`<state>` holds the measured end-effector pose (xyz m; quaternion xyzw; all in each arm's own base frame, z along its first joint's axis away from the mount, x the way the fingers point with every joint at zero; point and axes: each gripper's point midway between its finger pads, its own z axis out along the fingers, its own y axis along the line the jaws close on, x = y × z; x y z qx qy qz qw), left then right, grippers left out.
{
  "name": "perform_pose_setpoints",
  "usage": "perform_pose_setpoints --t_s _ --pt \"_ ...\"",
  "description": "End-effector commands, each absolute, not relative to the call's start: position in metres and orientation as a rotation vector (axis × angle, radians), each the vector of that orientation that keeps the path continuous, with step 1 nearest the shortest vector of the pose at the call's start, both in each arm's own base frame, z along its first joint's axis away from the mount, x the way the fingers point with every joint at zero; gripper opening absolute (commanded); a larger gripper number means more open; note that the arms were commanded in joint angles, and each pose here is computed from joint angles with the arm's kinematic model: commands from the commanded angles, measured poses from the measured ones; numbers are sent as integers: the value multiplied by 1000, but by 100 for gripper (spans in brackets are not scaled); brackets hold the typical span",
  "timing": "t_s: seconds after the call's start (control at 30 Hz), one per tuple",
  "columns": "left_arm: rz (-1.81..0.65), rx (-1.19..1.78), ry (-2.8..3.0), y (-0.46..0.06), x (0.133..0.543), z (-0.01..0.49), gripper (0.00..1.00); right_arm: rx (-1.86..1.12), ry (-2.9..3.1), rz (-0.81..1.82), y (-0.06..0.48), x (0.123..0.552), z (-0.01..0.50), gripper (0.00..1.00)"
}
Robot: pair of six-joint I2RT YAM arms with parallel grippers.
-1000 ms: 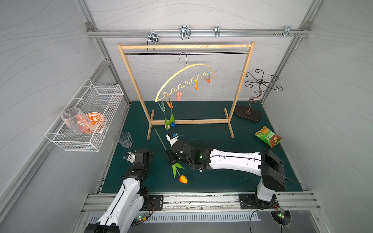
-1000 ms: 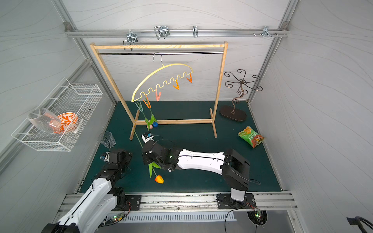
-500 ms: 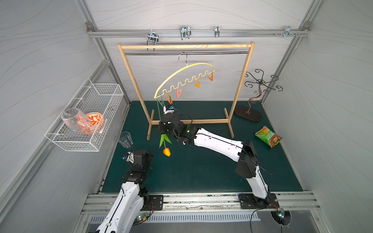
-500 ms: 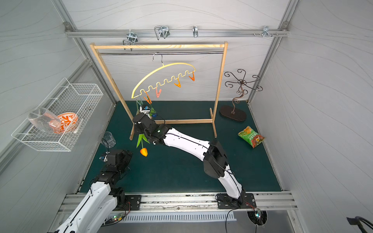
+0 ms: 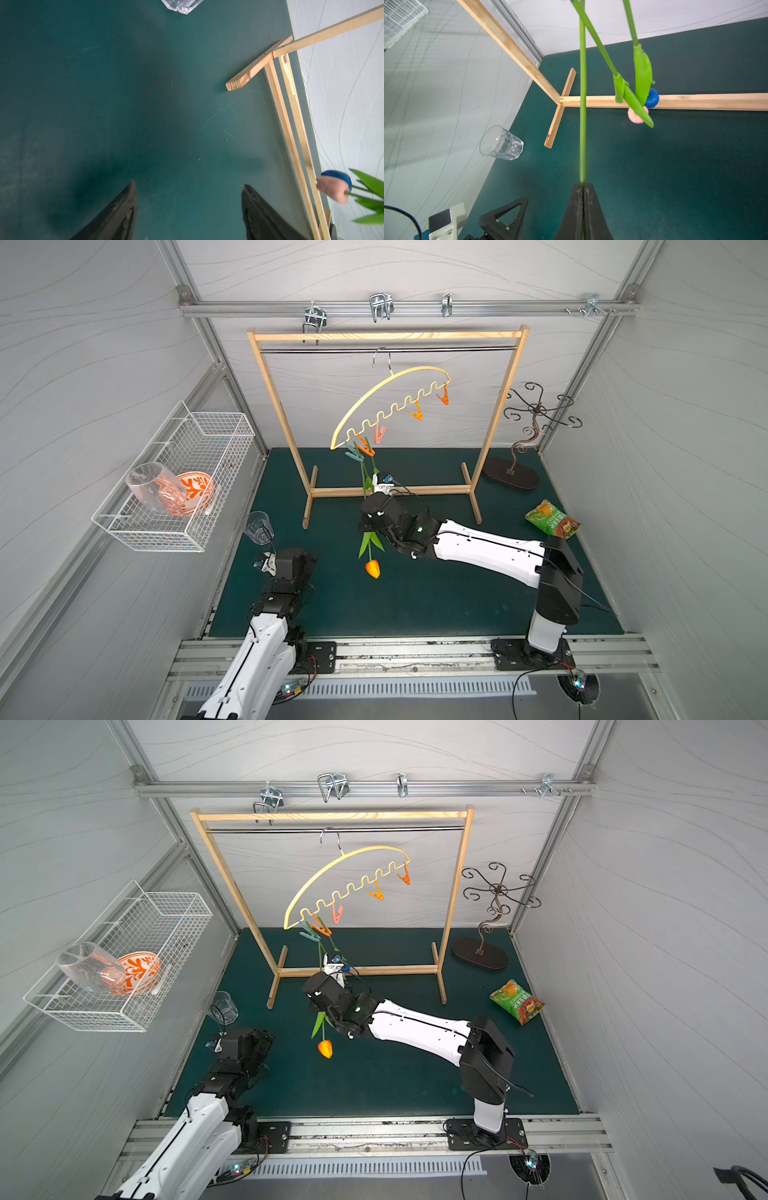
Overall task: Dry the flowers on a clothes hanger
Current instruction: Pick up the flower at the center of the board.
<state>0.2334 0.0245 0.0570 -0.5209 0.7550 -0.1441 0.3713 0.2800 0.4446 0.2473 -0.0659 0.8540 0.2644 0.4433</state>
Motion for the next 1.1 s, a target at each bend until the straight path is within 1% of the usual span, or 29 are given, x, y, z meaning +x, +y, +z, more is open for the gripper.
perform_pose_setpoints --t_s 0.0,0.23,0.43,0.53,0.67,0.8,0.9,1.0,1.07 --pt "-404 -1295 1900 24 243 68 80 -104 2065 655 429 281 264 0" --pt "-434 -1246 1899 20 248 75 80 -82 2039 606 399 275 269 0" --pt "-546 -1075 1900 2 261 95 81 -76 2028 617 383 269 272 0" --pt "-625 -922 1890 -13 272 114 81 -92 2023 620 382 266 276 0" --pt "-747 -746 1855 -34 280 148 81 -96 2013 620 377 264 281 0" --pt "-916 -608 1715 -54 286 205 80 -100 1996 609 371 264 286 0" --pt "-965 -482 1647 -70 292 256 80 -110 1981 589 367 267 290 0" --pt "-983 -329 1647 -100 305 297 81 -117 1956 579 361 273 298 0" --pt "-1010 -250 1678 -121 319 311 81 -121 1938 581 357 279 304 0"
